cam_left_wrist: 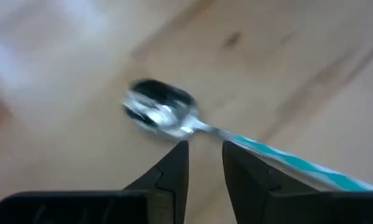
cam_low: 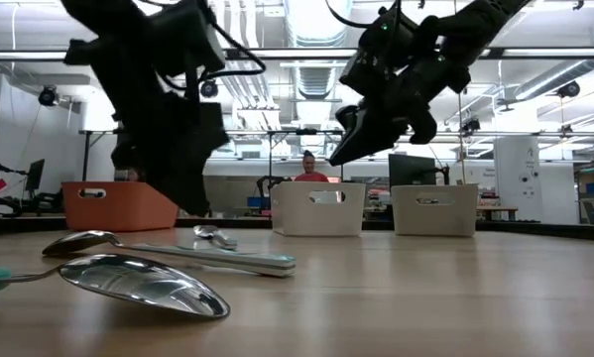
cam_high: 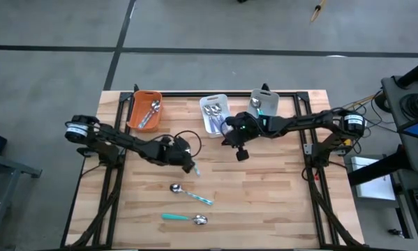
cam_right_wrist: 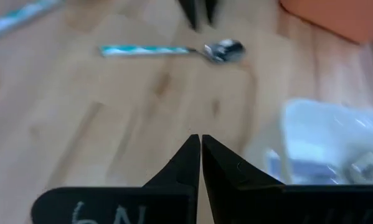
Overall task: Sort silverware by color (type)
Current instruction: Put the blue patterned spoon into the orange bin
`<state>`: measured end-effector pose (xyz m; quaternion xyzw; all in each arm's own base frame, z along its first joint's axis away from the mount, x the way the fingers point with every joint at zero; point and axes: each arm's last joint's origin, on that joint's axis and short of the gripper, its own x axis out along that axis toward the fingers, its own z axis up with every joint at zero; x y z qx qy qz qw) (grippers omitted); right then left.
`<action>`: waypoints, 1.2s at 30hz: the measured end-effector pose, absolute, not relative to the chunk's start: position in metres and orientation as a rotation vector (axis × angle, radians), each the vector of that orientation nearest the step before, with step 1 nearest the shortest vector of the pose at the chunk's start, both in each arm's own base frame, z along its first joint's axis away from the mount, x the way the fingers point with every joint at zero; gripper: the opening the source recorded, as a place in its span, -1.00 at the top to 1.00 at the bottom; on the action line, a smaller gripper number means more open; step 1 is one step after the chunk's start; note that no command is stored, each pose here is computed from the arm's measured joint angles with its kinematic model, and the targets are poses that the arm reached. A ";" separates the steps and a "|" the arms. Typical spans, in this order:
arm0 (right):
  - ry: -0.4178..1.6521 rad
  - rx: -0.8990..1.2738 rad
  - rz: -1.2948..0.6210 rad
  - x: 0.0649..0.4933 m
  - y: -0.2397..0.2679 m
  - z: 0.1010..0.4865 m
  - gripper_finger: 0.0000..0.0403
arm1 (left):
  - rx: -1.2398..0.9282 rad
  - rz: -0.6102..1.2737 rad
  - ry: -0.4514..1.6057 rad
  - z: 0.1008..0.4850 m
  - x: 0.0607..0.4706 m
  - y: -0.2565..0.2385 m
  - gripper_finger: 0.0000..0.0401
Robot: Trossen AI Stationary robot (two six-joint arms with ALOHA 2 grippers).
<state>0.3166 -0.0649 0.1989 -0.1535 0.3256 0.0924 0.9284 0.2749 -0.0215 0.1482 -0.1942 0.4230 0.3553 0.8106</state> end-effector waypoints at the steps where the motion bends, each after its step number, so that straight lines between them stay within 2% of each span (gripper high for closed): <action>1: 0.685 -0.317 0.166 0.316 -0.067 0.201 0.96 | -0.461 0.749 0.901 0.151 0.277 -0.023 0.61; 5: 0.753 -0.303 0.133 0.314 -0.074 0.209 0.96 | -0.676 0.728 0.905 0.158 0.284 -0.027 0.61; 9: 0.808 -0.265 0.120 0.311 -0.081 0.214 0.96 | -0.962 0.796 0.871 0.160 0.286 -0.030 0.61; 13: 0.850 -0.244 0.112 0.307 -0.086 0.216 0.96 | -1.097 0.843 0.868 0.158 0.285 -0.034 0.61; 21: 0.877 -0.223 0.079 0.301 -0.099 0.215 0.96 | -1.143 0.917 0.795 0.157 0.286 -0.033 0.61; 29: 0.887 -0.199 0.046 0.297 -0.109 0.215 0.96 | -1.138 0.950 0.810 0.146 0.299 -0.035 0.59; 36: 0.887 -0.198 0.043 0.297 -0.110 0.215 0.96 | -1.031 0.994 0.913 0.142 0.316 -0.036 0.40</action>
